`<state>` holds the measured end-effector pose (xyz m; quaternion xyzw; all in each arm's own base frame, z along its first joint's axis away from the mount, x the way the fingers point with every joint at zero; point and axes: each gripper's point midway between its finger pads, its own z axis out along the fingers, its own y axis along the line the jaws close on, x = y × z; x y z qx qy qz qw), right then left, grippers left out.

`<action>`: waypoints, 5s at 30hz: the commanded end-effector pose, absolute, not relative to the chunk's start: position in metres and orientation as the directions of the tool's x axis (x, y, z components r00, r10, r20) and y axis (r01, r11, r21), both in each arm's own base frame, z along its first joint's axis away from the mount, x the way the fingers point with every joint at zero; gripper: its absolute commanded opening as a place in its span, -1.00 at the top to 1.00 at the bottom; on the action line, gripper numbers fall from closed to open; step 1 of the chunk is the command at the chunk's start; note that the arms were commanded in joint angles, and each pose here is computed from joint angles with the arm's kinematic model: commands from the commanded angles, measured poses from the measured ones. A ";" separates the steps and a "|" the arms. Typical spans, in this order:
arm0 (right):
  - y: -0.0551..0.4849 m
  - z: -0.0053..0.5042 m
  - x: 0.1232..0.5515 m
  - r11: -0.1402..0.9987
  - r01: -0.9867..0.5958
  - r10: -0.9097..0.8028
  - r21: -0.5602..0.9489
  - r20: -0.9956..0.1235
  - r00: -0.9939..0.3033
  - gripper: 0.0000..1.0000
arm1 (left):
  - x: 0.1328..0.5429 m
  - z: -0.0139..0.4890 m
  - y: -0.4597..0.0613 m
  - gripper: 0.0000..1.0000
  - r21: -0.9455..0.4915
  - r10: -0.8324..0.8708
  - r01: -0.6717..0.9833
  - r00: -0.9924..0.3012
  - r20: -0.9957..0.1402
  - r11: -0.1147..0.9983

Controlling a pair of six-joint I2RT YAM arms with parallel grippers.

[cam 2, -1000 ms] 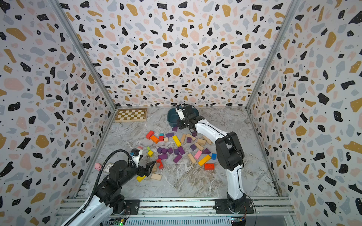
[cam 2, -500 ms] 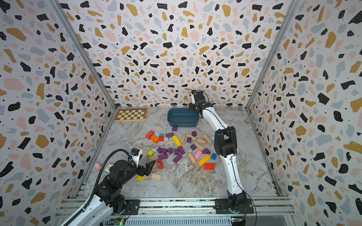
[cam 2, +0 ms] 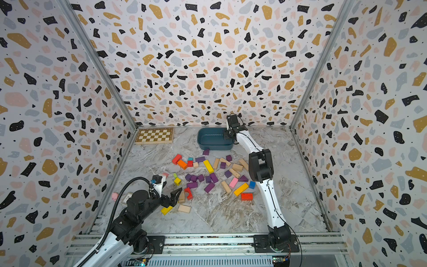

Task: Pick purple bricks into the storage bin
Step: Place the building block in the storage box, then pick up the building block from the center of the board.

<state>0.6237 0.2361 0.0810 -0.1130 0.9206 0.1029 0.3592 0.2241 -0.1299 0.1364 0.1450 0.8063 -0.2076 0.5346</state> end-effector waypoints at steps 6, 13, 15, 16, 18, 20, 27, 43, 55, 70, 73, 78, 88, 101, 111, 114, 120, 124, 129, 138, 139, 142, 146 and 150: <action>0.232 0.094 0.634 0.959 -0.253 -0.091 0.125 -0.711 -0.697 0.78 | 0.229 0.143 -0.127 -0.98 -0.183 -0.014 0.434 -0.364 -0.931 0.882; 0.232 0.094 0.635 0.960 -0.252 -0.093 0.120 -0.714 -0.694 0.61 | 0.230 0.143 -0.126 -0.98 -0.182 -0.015 0.427 -0.364 -0.931 0.886; 0.232 0.094 0.635 0.960 -0.253 -0.097 0.117 -0.713 -0.694 0.49 | 0.230 0.143 -0.127 -0.98 -0.182 -0.015 0.428 -0.364 -0.931 0.885; 0.230 0.094 0.635 0.961 -0.252 -0.098 0.114 -0.713 -0.694 0.44 | 0.230 0.143 -0.127 -0.97 -0.182 -0.015 0.429 -0.364 -0.931 0.885; 0.231 0.098 0.635 0.960 -0.258 -0.103 0.110 -0.717 -0.689 0.35 | 0.230 0.142 -0.127 -0.97 -0.182 -0.014 0.429 -0.366 -0.931 0.885; 0.232 0.103 0.635 0.958 -0.268 -0.110 0.106 -0.725 -0.680 0.26 | 0.230 0.143 -0.127 -0.98 -0.183 -0.016 0.429 -0.364 -0.931 0.885; 0.233 0.127 0.638 0.955 -0.280 -0.107 0.102 -0.758 -0.643 -0.04 | 0.229 0.144 -0.127 -0.98 -0.182 -0.016 0.430 -0.363 -0.932 0.884; 0.280 0.189 0.580 0.891 -0.448 -0.215 0.071 -0.803 -0.555 -0.24 | 0.226 0.146 -0.120 -0.97 -0.188 -0.039 0.409 -0.346 -0.937 0.893; 0.311 0.189 0.474 0.794 -0.603 -0.304 0.076 -0.810 -0.502 -0.24 | 0.223 0.146 -0.119 -0.97 -0.190 -0.041 0.408 -0.347 -0.937 0.893; 0.333 0.135 0.425 0.700 -0.695 -0.362 0.167 -0.755 -0.546 -0.24 | 0.219 0.148 -0.117 -0.98 -0.197 -0.052 0.411 -0.337 -0.940 0.890; 0.335 0.125 0.426 0.696 -0.698 -0.379 0.169 -0.739 -0.556 -0.24 | 0.219 0.148 -0.117 -0.98 -0.198 -0.054 0.412 -0.334 -0.941 0.889; 0.346 0.114 0.435 0.683 -0.711 -0.405 0.168 -0.722 -0.561 -0.28 | 0.220 0.148 -0.115 -0.98 -0.200 -0.059 0.401 -0.336 -0.940 0.894; 0.365 0.072 0.465 0.682 -0.716 -0.458 0.149 -0.676 -0.578 -0.48 | 0.219 0.150 -0.118 -0.98 -0.195 -0.054 0.420 -0.325 -0.944 0.886; 0.389 0.051 0.523 0.713 -0.694 -0.468 0.096 -0.672 -0.574 -0.49 | 0.217 0.152 -0.116 -0.98 -0.194 -0.061 0.417 -0.311 -0.948 0.888; 0.369 0.045 0.508 0.711 -0.702 -0.518 0.049 -0.639 -0.569 -0.40 | 0.218 0.154 -0.115 -0.98 -0.192 -0.065 0.413 -0.302 -0.951 0.890; 0.366 0.047 0.502 0.705 -0.707 -0.516 0.052 -0.646 -0.562 -0.32 | 0.217 0.155 -0.114 -0.97 -0.191 -0.066 0.412 -0.298 -0.952 0.891; 0.371 0.048 0.503 0.685 -0.726 -0.531 0.055 -0.645 -0.550 -0.08 | 0.216 0.157 -0.111 -0.97 -0.192 -0.075 0.403 -0.287 -0.955 0.895; 0.375 0.059 0.506 0.678 -0.733 -0.521 0.060 -0.664 -0.536 0.07 | 0.216 0.157 -0.106 -0.98 -0.198 -0.091 0.379 -0.281 -0.955 0.904; 0.373 0.067 0.501 0.686 -0.724 -0.499 0.072 -0.678 -0.541 0.24 | 0.215 0.160 -0.102 -0.98 -0.207 -0.112 0.363 -0.264 -0.958 0.909; 0.365 0.085 0.491 0.693 -0.719 -0.478 0.059 -0.708 -0.519 0.48 | 0.215 0.160 -0.103 -0.98 -0.201 -0.103 0.371 -0.267 -0.958 0.907; 0.364 0.087 0.492 0.693 -0.719 -0.475 0.059 -0.712 -0.517 0.57 | 0.215 0.160 -0.104 -0.98 -0.199 -0.101 0.373 -0.266 -0.959 0.906; 0.365 0.096 0.491 0.687 -0.724 -0.467 0.064 -0.724 -0.507 0.60 | 0.214 0.163 -0.104 -0.98 -0.200 -0.105 0.376 -0.259 -0.960 0.905; 0.367 0.112 0.488 0.676 -0.734 -0.460 0.064 -0.741 -0.488 0.64 | 0.214 0.164 -0.103 -0.97 -0.199 -0.106 0.374 -0.253 -0.962 0.906; 0.369 0.134 0.497 0.671 -0.740 -0.448 0.050 -0.767 -0.459 0.67 | 0.215 0.161 -0.103 -0.98 -0.199 -0.106 0.371 -0.258 -0.960 0.907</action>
